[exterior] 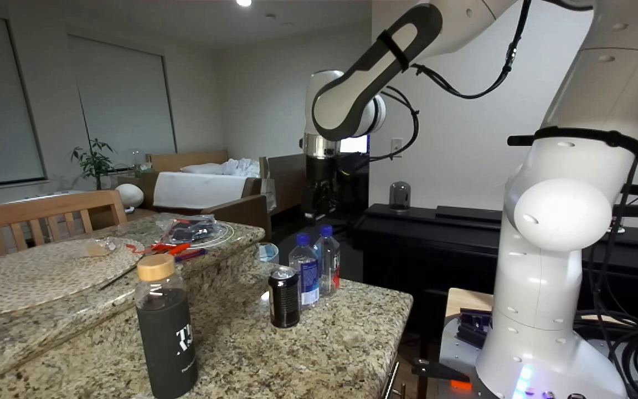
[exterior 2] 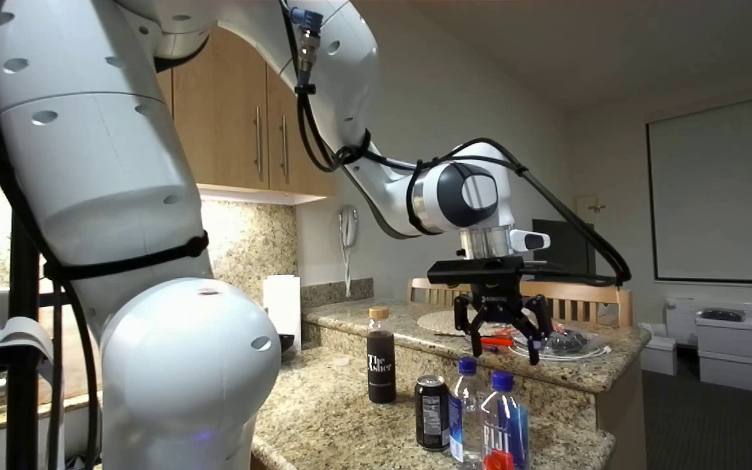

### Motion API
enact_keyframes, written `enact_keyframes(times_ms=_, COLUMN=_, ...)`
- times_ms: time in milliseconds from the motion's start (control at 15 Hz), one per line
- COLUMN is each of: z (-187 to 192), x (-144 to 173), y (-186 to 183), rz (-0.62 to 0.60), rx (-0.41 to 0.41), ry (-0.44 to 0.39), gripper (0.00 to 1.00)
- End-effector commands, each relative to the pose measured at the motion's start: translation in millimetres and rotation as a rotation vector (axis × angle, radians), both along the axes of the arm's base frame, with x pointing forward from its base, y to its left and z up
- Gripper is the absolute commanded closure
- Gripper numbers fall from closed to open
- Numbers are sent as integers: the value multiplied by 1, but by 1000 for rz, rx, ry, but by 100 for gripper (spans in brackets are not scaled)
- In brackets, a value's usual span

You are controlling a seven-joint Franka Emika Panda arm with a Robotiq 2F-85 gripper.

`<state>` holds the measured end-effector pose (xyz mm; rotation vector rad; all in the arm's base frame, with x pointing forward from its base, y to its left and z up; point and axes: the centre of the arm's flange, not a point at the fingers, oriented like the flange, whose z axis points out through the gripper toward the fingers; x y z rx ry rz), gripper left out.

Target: Move the left transparent bottle to the right, the move the can to the left

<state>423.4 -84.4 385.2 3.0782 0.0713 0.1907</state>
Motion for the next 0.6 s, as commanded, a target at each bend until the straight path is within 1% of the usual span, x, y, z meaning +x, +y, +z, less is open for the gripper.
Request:
enact_keyframes(times_ms=0, z=23, x=-1, y=13, rz=10, rx=-24, ry=2, gripper=0)
enact_keyframes(times_ms=267, z=37, x=7, y=27, rz=46, rx=-14, ry=47, gripper=0)
enact_keyframes(times_ms=533, z=49, x=7, y=53, rz=93, rx=-32, ry=57, gripper=0)
